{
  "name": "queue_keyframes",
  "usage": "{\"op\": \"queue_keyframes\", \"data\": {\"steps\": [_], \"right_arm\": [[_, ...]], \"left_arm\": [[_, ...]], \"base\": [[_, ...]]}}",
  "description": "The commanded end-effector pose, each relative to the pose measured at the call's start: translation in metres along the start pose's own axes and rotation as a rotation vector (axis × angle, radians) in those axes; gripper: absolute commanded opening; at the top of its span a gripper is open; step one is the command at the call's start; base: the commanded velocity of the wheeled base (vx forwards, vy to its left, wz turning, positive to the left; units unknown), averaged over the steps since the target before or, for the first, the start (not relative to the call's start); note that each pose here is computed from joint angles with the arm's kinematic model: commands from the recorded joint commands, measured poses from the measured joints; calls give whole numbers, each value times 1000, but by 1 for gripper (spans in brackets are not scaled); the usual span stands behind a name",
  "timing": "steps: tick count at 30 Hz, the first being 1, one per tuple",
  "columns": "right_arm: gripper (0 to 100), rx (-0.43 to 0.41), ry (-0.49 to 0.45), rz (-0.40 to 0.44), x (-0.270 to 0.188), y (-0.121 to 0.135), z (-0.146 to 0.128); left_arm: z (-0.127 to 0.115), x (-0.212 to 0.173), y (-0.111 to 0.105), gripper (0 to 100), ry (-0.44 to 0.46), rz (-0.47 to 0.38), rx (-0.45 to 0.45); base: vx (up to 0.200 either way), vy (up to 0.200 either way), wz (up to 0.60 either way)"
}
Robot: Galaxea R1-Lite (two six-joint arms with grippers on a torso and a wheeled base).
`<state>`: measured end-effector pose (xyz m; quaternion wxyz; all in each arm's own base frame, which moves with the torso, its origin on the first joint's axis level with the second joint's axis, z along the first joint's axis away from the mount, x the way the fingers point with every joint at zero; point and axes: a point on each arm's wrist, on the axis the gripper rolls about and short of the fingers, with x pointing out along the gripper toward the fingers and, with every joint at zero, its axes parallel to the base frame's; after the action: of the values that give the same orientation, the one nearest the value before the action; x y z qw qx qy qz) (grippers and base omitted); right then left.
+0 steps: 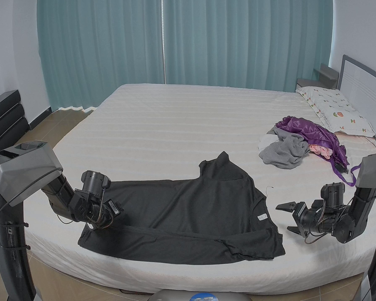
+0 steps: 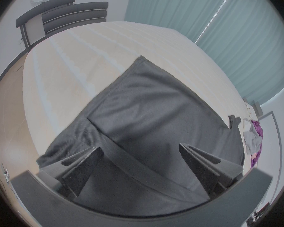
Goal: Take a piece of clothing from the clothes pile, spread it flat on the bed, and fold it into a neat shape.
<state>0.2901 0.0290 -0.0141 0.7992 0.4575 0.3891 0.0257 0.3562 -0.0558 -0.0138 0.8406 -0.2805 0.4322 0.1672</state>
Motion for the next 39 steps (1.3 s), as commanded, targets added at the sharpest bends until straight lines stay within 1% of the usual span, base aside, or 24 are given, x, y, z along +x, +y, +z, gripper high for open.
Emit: {"op": "queue_keyframes", "data": {"steps": [1,5,7,8,9,11,13,16,19,20,22,23,24,27,30,33,36,39], "right_arm": [[100,-3,7,-1,2,0,-2],[100,-2,7,-3,2,0,-2],[100,-2,7,-3,2,0,-2],[100,-2,7,-3,2,0,-2],[100,-3,8,-2,2,0,-2],[100,-3,8,-2,2,0,-2],[100,-3,8,-2,2,0,-2],[100,-3,8,-2,2,0,-2],[100,-2,7,-3,2,0,-2],[100,-3,8,-2,2,0,-2],[100,-3,8,-2,2,0,-2],[100,-3,8,-2,2,0,-2],[100,-2,7,-3,2,0,-2],[100,-2,7,-3,2,0,-2],[100,-2,7,-3,1,0,-2],[100,-5,6,1,2,0,-2],[100,-5,6,1,2,0,-2],[100,-5,6,1,2,0,-2]], "left_arm": [[9,9,2,100,-16,8,-21],[24,11,1,100,-49,-17,-65],[29,12,-1,100,-63,-28,-104],[30,13,-2,100,-65,-30,-109],[35,13,-4,100,-81,-43,-151],[39,15,-5,100,-86,-50,-185],[40,14,-3,100,-83,-45,-198],[37,12,1,100,-71,-32,-197],[31,3,7,100,-47,-25,-186],[31,-5,10,100,-27,-29,-176],[26,-11,18,100,26,-12,-129],[26,-11,18,100,26,-12,-129],[22,-16,25,100,68,19,-79],[22,-21,35,100,87,49,-44],[27,-25,41,100,88,61,-38],[32,-24,42,100,74,50,-51],[27,-21,45,100,114,43,-51],[23,-20,49,100,130,53,-54]], "base": [[0,0,0],[0,0,0],[0,0,0],[0,0,0],[0,0,0],[0,0,0],[0,0,0],[0,0,0],[0,0,0],[0,0,0],[0,0,0],[0,0,0],[0,0,0],[0,0,0],[0,0,0],[0,0,0],[0,0,0],[0,0,0]]}}
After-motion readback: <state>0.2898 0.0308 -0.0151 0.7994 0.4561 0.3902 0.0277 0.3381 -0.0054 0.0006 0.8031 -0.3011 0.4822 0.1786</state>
